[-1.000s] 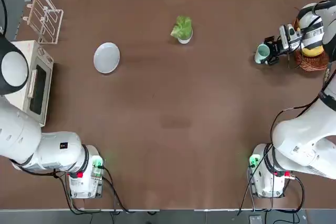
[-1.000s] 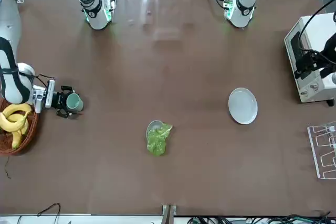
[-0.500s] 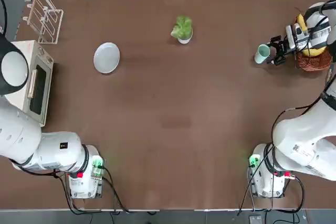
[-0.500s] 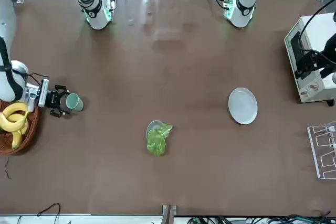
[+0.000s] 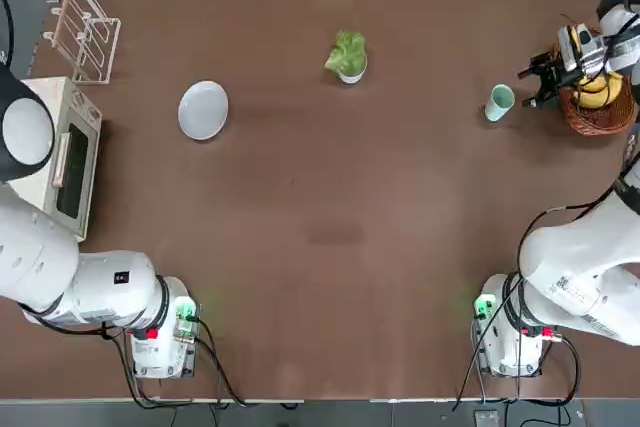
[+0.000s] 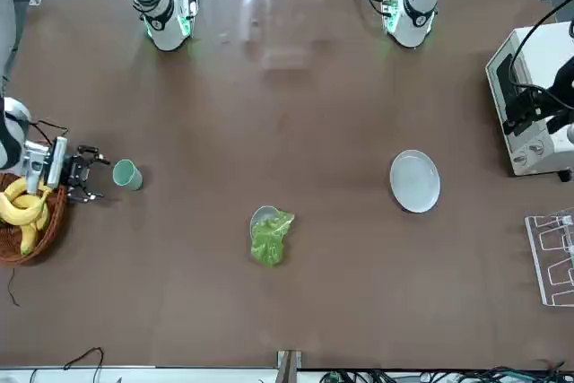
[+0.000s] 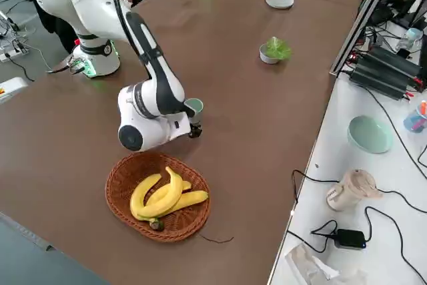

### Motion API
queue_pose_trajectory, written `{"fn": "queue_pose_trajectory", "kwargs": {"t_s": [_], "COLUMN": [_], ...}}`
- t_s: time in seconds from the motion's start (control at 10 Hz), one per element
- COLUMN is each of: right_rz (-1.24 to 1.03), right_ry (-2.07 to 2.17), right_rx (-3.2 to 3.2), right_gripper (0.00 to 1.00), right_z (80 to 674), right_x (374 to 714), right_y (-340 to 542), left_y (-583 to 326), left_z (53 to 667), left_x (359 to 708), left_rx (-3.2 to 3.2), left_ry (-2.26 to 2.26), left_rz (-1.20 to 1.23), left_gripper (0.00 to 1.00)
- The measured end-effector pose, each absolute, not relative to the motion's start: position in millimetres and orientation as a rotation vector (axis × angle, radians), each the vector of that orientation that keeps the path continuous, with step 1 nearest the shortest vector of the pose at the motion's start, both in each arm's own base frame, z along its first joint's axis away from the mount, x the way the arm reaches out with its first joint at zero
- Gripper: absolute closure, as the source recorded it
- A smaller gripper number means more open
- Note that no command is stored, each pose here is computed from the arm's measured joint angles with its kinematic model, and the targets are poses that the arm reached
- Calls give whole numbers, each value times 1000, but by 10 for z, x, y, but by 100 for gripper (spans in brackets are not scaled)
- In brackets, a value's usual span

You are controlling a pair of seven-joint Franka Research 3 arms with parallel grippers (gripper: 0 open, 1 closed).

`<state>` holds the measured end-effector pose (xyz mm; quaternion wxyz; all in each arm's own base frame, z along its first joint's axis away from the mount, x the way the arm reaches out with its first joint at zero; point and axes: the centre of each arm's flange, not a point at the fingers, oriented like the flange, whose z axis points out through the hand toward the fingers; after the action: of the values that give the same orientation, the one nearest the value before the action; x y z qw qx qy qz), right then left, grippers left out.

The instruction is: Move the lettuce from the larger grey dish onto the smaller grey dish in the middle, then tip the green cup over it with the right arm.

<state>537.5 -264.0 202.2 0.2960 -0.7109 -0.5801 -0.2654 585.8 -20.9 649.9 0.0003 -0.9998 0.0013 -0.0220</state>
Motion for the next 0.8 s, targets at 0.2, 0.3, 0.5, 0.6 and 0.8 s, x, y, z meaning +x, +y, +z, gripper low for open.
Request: {"fn": "queue_pose_trajectory", "kwargs": {"t_s": [0.2, 0.3, 0.5, 0.6, 0.8], "right_rz": [-638, -602, -501, -459, -394], "right_ry": [-1440, -1368, -1154, -1029, -737], "right_rx": [-2012, -2088, -2257, -2347, -2503], "right_gripper": [0, 0, 0, 0, 0], "right_z": [2416, 2547, 2738, 2841, 3077], "right_x": [5493, 5589, 5826, 5968, 6234], "right_y": [-2597, -2507, -2188, -1973, -1469], "left_y": [-209, -210, -209, -209, -209], "left_z": [6499, 6499, 6499, 6499, 6499], "left_x": [5858, 5858, 5858, 5858, 5858], "left_rx": [-3140, -3140, -3140, -3140, -3140], "left_ry": [4, 4, 4, 4, 4], "left_rz": [-69, -69, -69, -69, -69], "left_gripper": [0, 0, 0, 0, 0]}}
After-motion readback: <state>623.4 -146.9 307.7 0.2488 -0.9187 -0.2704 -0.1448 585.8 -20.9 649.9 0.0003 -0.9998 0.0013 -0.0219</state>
